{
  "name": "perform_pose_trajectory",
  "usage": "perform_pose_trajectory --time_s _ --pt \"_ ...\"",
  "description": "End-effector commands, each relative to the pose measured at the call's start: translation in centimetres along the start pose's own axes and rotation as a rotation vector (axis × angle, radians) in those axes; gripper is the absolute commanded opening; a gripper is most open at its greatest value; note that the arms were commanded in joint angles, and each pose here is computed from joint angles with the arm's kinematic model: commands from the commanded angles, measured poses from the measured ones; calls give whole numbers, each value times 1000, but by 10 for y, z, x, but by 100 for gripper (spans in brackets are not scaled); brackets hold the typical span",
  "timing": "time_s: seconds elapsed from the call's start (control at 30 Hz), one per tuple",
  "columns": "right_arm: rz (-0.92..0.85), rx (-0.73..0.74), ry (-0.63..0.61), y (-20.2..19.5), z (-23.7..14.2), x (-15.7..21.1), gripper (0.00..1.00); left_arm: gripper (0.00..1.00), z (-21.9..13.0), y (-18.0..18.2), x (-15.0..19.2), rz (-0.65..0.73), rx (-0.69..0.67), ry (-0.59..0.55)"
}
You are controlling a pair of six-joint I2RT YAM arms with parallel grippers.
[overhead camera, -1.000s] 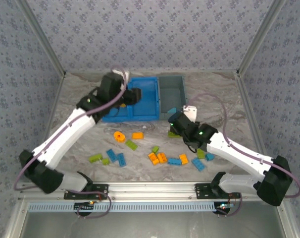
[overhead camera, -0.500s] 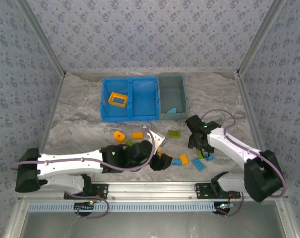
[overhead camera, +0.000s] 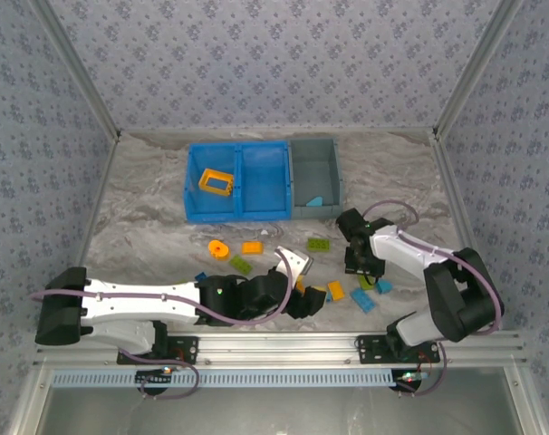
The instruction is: Sort the legos into containers by color
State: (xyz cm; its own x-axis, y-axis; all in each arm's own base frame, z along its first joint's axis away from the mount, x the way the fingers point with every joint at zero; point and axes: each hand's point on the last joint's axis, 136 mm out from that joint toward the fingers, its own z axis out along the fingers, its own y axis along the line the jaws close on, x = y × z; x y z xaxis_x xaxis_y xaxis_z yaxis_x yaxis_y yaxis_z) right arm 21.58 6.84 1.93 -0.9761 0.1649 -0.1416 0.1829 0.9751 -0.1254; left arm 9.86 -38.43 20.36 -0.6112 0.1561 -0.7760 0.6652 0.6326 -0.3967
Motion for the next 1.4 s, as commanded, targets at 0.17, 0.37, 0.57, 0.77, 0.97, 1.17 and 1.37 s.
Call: perform_pose_trajectory --time_s 0.17,0.37,0.57,0.77,0.97,1.17,1.37 --pt "-10 -4 16 5 8 -4 39 73 -10 -3 -20 -44 -1 -70" --pt "0 -28 -106 12 -16 -32 30 73 -24 10 -32 -40 -65 -103" --pt "-105 -156 -389 76 -103 -90 29 76 -72 74 -68 -86 -314 -186" --pt "-251 -310 -522 199 -160 -118 29 80 -135 143 -81 -183 -484 -264" --pt "-245 -314 -537 273 -146 -161 28 83 -178 176 -78 -249 -525 -306" --pt "-195 -332 -483 298 -106 -192 28 83 -186 177 -74 -242 -513 -295" --pt "-191 -304 -413 303 -80 -200 33 83 -186 178 -72 -237 -520 -271"
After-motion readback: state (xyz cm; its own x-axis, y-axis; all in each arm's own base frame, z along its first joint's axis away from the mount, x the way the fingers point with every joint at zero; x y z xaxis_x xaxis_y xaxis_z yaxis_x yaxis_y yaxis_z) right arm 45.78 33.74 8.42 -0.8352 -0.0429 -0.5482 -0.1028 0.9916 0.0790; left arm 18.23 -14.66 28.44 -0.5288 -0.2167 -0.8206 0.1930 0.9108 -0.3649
